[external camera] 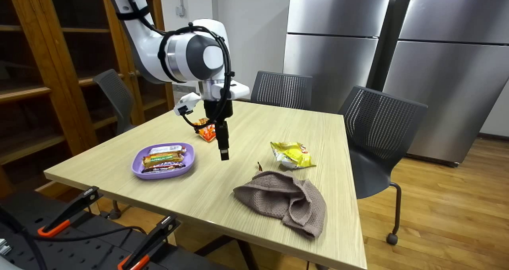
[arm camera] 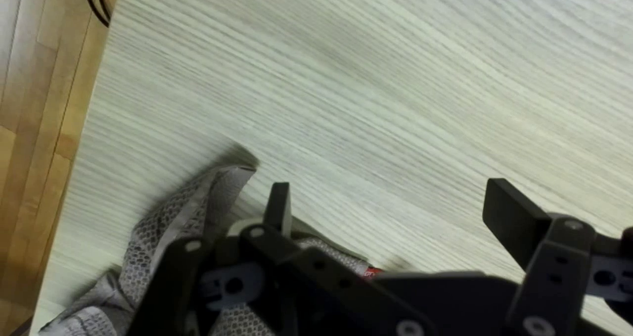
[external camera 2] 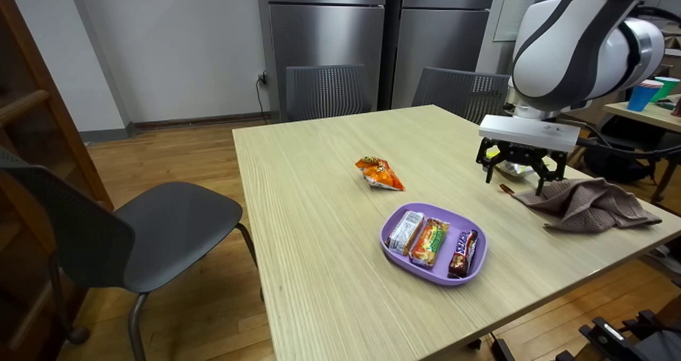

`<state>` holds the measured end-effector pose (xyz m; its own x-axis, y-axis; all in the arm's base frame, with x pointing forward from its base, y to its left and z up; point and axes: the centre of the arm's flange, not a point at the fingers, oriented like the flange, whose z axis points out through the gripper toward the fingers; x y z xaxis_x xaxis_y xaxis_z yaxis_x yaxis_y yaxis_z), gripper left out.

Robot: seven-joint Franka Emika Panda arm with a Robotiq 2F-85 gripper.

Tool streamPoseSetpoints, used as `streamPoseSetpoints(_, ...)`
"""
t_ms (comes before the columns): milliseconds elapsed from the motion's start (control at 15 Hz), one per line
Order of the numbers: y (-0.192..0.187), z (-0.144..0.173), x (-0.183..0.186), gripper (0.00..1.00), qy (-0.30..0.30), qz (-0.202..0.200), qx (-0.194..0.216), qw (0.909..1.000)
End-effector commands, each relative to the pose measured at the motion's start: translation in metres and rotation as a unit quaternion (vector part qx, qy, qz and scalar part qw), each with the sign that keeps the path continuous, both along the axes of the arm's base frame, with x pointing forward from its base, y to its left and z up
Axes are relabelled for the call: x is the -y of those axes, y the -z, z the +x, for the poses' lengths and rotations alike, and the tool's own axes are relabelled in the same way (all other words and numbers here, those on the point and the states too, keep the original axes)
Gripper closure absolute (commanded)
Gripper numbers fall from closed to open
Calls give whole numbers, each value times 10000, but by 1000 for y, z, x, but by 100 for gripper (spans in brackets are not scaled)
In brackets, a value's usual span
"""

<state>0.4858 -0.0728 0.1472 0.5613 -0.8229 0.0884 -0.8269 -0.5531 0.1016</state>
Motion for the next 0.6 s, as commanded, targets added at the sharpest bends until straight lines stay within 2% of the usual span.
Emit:
streamPoseSetpoints(0, -9, -6, 22, 0, 54, 182, 44, 9998)
streamPoseSetpoints(533, -12, -21, 68, 0, 128, 222, 20, 9997)
